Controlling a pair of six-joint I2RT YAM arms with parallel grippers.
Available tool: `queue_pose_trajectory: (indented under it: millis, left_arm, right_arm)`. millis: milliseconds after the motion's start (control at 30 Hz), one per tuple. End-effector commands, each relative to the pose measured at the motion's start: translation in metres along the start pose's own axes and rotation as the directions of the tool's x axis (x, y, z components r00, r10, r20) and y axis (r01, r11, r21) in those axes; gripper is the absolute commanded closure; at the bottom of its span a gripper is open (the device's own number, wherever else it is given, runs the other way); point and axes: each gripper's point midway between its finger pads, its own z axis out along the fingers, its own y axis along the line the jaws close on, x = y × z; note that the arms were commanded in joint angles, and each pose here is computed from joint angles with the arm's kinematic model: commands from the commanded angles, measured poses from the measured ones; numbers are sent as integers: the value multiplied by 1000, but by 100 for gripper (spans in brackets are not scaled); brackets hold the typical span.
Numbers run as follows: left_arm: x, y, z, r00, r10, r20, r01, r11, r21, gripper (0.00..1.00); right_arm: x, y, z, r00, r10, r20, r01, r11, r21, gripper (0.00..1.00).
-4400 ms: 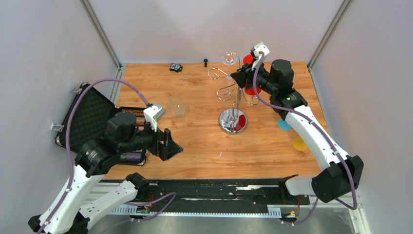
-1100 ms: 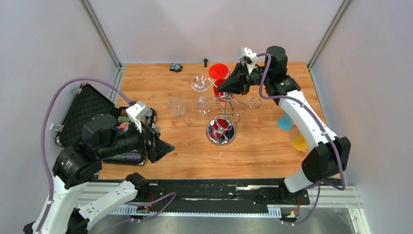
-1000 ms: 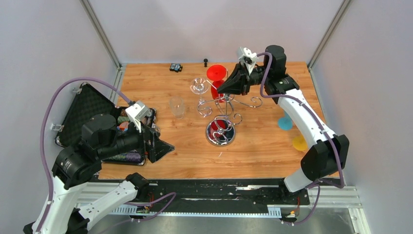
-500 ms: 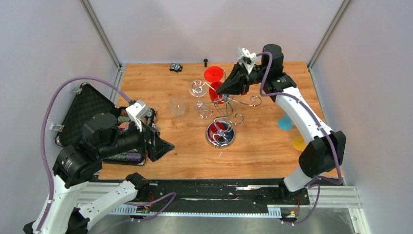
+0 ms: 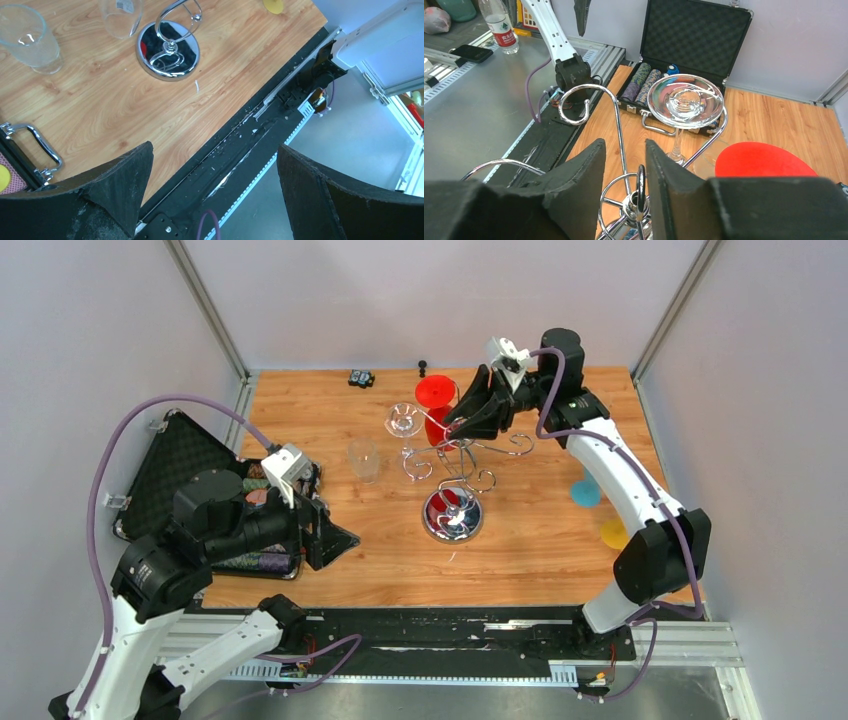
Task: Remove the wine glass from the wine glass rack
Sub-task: Adjust the wine rack at the center of the board, then pick up the wine glass from the wine rack.
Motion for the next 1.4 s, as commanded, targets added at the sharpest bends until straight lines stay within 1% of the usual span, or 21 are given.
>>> queue_pose_trajectory:
  millis: [0,100,333,433,500,633,733,800,867,967,1067,1200,1267,1367]
  left_arm:
    - [-12,-4,-2,1000,15,20,-15,1000,5,0]
    - [-15,-4,-1,1000,20,24,-20,1000,3,0]
    - [-28,0,6,999,18,41,-17,999,-27,0]
    - [-38,2,10,998,6,55,-3,999,-44,0]
    - [-46,2,13,997,-3,74,7,999,-50,0]
    - [-64,4,23,993,-37,112,45,997,-66,0]
    - [-80,1,28,987,-59,152,69,996,-58,0]
    - [-88,0,32,983,-72,166,83,995,-58,0]
    - [-96,-1,37,980,-86,180,97,994,-52,0]
    - [-106,-3,45,973,-116,199,125,992,-34,0]
    - [-117,-4,52,967,-123,224,132,991,-24,0]
    - [-129,1,62,964,-133,230,141,990,-17,1]
    - [-134,3,68,964,-137,229,142,990,-6,4]
    - [-139,8,74,963,-134,233,137,991,0,5]
  right_arm:
    - [-31,18,-1,986,-167,27,169,980,-102,61]
    - [-40,13,-1,981,-194,19,194,979,-55,56]
    - [-65,0,-5,971,-241,-11,240,962,131,46]
    - [-79,-5,-9,979,-204,-10,201,951,237,41]
    - [-89,-7,-12,983,-185,-2,178,938,296,41]
    - [-104,3,-16,987,-162,21,143,920,365,39]
    - [-108,10,-21,991,-122,45,92,902,422,34]
    - [-112,15,-24,992,-109,60,69,886,459,34]
    - [-114,20,-27,993,-95,76,45,870,492,36]
    - [-110,27,-32,993,-83,87,24,844,536,37]
    - [-105,37,-34,993,-75,94,11,834,551,37]
    - [-102,52,-35,992,-60,110,-11,832,555,37]
    - [-102,60,-35,991,-55,118,-20,830,558,37]
    - [-102,71,-36,990,-54,128,-27,829,559,37]
